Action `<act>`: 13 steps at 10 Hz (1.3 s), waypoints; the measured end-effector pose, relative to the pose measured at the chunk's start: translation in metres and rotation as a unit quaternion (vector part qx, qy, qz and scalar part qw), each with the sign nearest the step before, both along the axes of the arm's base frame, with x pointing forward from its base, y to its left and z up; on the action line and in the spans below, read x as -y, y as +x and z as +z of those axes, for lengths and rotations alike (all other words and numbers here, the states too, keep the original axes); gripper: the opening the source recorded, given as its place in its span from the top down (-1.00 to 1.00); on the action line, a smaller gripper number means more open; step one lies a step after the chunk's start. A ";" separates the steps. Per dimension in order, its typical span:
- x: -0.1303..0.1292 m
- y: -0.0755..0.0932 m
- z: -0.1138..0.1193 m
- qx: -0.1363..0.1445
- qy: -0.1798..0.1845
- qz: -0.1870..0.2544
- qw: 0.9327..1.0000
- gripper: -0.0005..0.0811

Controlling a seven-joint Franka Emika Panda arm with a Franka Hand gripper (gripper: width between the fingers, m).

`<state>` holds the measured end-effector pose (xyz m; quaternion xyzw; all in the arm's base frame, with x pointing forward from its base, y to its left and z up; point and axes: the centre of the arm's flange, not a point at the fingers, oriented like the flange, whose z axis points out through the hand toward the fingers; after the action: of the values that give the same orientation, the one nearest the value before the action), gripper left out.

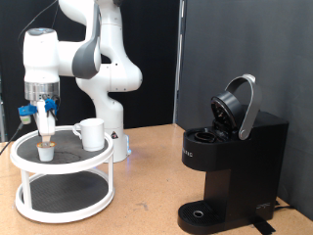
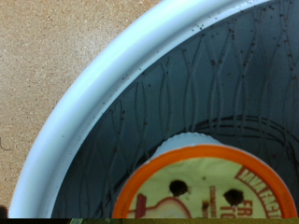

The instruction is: Make a cup of coffee with the keurig machine

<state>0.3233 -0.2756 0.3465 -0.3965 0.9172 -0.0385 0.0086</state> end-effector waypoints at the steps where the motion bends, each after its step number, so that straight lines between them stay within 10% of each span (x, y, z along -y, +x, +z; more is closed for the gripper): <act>1: 0.000 0.001 -0.003 -0.002 0.000 -0.001 1.000 -0.81; 5: 0.000 0.001 -0.007 -0.005 -0.001 -0.004 1.000 -0.57; 9: 0.000 0.001 -0.007 -0.011 0.002 -0.004 1.000 0.71; 13: 0.007 -0.001 0.024 -0.032 0.033 -0.006 0.999 0.97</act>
<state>0.3219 -0.2821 0.3705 -0.3918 0.9200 0.0044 -0.0077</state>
